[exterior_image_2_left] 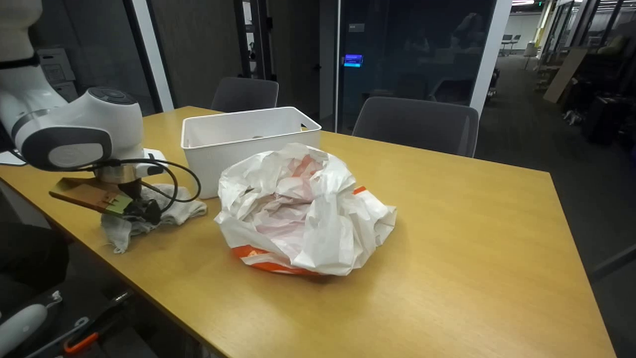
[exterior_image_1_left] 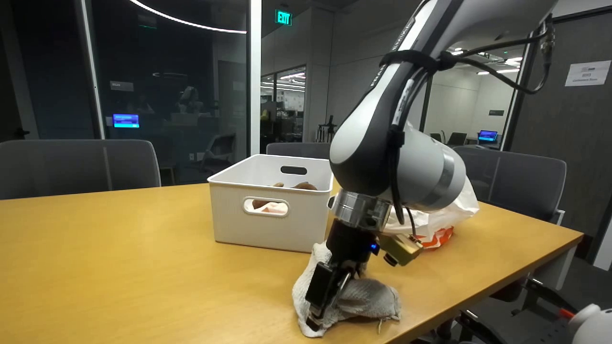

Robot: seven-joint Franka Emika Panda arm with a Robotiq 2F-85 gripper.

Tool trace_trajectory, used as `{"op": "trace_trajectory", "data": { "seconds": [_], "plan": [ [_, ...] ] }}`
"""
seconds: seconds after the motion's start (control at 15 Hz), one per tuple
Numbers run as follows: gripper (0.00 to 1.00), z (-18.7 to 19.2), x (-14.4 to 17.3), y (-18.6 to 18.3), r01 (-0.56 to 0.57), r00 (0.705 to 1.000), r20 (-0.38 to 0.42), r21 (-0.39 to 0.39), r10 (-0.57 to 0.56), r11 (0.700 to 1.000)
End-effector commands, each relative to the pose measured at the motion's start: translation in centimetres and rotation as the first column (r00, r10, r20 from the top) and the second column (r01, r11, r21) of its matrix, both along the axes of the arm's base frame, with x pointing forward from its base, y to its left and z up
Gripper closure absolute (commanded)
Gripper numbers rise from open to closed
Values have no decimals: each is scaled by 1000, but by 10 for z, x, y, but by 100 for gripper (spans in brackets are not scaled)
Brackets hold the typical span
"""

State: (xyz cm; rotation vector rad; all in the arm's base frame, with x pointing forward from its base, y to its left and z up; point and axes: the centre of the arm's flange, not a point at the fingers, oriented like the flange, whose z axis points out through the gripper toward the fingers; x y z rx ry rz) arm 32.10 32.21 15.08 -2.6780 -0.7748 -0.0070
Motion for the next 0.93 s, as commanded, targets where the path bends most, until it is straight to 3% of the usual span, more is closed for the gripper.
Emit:
{"op": "trace_trajectory", "data": {
  "seconds": [0.0,0.53,0.73,0.87],
  "plan": [
    [41,-17,-3,-1,-32,998,53,0,32,999],
    [99,-9,9,-36,52,996,78,-78,-46,996],
    [100,24,20,-73,164,975,169,-113,-144,980],
    [99,49,22,-100,253,944,248,-121,-218,960]
  ]
}}
